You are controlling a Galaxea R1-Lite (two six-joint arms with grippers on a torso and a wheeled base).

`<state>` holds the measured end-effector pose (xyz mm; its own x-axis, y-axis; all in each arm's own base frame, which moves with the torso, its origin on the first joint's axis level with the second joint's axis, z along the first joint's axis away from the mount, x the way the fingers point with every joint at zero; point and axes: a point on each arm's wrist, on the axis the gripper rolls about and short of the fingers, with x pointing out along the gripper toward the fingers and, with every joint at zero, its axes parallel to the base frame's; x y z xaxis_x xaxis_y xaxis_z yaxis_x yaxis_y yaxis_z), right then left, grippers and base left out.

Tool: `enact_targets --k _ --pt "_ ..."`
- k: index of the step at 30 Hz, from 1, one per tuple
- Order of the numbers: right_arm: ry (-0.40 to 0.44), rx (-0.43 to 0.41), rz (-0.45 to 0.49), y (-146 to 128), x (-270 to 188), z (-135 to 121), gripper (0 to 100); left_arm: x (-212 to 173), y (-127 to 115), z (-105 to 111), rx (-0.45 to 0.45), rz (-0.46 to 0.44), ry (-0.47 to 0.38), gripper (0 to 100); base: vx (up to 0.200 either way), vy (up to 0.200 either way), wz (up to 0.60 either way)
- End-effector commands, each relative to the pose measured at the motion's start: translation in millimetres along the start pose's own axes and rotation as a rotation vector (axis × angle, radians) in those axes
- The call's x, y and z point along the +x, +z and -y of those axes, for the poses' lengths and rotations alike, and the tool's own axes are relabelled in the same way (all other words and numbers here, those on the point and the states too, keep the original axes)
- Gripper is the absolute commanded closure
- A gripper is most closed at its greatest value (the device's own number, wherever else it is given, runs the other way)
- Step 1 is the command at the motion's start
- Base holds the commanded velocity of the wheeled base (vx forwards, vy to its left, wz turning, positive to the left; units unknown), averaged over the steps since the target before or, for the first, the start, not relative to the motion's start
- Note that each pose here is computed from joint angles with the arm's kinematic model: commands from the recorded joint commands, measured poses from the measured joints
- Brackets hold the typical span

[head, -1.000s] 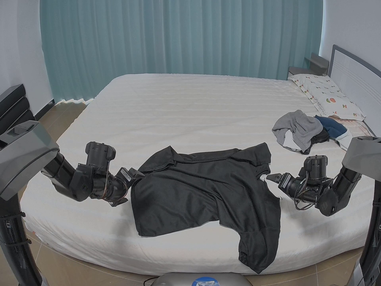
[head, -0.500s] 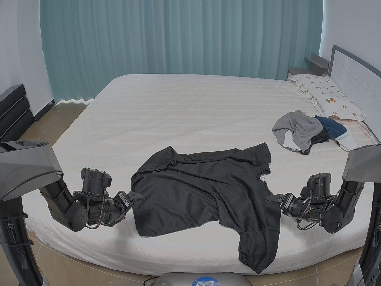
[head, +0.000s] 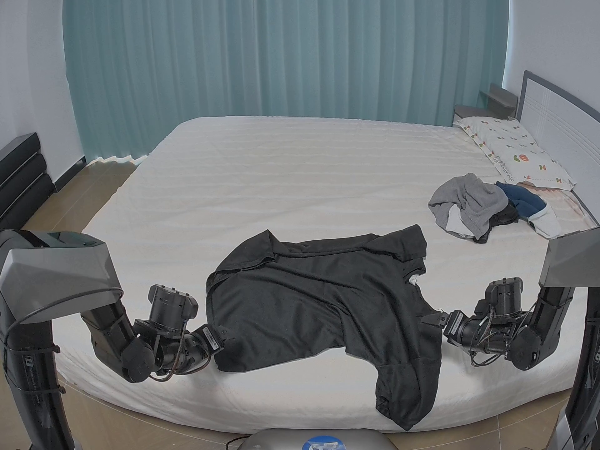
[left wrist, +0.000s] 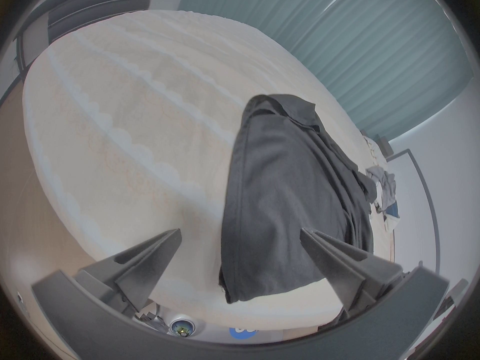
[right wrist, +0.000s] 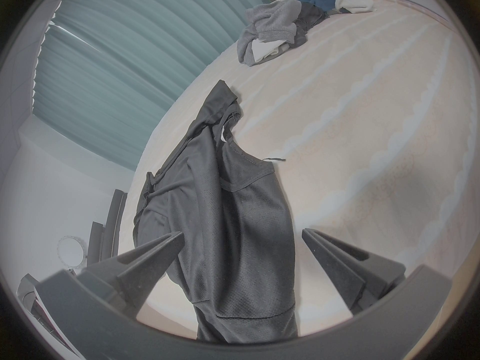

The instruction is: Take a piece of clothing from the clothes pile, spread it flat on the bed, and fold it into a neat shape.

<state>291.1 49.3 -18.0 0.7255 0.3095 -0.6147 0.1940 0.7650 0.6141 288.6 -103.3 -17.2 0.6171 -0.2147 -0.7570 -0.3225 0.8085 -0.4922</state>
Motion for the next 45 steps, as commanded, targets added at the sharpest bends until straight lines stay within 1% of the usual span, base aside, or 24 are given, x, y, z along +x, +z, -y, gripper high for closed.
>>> enact_targets --k 1,4,6,8,11,16,23,27,29,30,35,39,40,43,45 --pt "-0.006 0.001 -0.014 -3.5 1.8 1.6 0 3.7 -10.4 6.2 0.030 -0.021 -0.003 0 0.000 0.000 0.00" --pt "-0.005 0.001 -0.016 -4.1 1.9 0.9 0 8.4 -14.0 10.6 0.048 -0.018 -0.004 0 0.000 0.000 0.00" --pt "-0.003 -0.001 -0.018 -4.7 2.1 0.3 0 9.0 -10.7 15.2 0.065 0.019 0.001 0 0.000 0.000 0.00" --pt "-0.003 0.000 -0.018 -4.7 2.1 0.3 0 8.6 -11.2 15.3 0.071 0.019 0.003 0 0.000 0.000 0.00" --pt "-0.003 0.003 -0.018 -4.7 2.1 0.3 0 8.5 -14.5 13.4 0.075 0.007 0.012 0 0.000 0.000 0.00" --pt "-0.004 0.000 -0.017 -4.9 1.9 0.4 0 8.0 -17.5 16.5 0.084 0.003 0.002 0 0.000 0.000 0.00" --pt "-0.008 0.000 -0.022 -6.1 1.8 0.9 0 2.7 -37.4 19.3 0.126 -0.045 0.001 0 0.000 0.000 0.00" --pt "-0.010 0.001 -0.025 -6.6 2.3 1.5 0 5.8 -38.9 21.4 0.138 -0.044 0.001 0 0.000 0.000 0.00" --pt "-0.014 -0.001 -0.027 -7.7 1.1 2.2 0 11.4 -35.6 21.4 0.130 -0.038 0.004 0 0.000 0.000 0.00" --pt "-0.014 -0.003 -0.027 -7.7 0.6 2.2 0 11.3 -34.4 21.3 0.127 -0.036 0.005 100 0.000 0.000 0.00" --pt "-0.028 -0.031 -0.046 -12.8 -3.1 5.2 0 10.2 -30.7 14.8 0.112 -0.033 0.026 100 0.000 0.000 0.00" --pt "-0.038 -0.069 -0.059 -16.0 -5.5 7.6 0 -3.4 -23.4 0.7 0.078 -0.022 0.058 100 0.000 0.000 0.00" --pt "-0.038 -0.069 -0.059 -16.0 -5.5 7.6 0 -3.4 -23.4 0.7 0.078 -0.022 0.058 100 0.000 0.000 0.00" --pt "-0.043 -0.070 -0.063 -16.9 -4.6 8.7 0 -15.1 -9.2 -8.6 0.052 0.016 0.072 100 0.000 0.000 0.00" --pt "-0.042 -0.069 -0.062 -16.8 -4.6 8.6 0 -22.8 2.2 -16.8 0.072 0.036 0.091 100 0.000 0.000 0.00"
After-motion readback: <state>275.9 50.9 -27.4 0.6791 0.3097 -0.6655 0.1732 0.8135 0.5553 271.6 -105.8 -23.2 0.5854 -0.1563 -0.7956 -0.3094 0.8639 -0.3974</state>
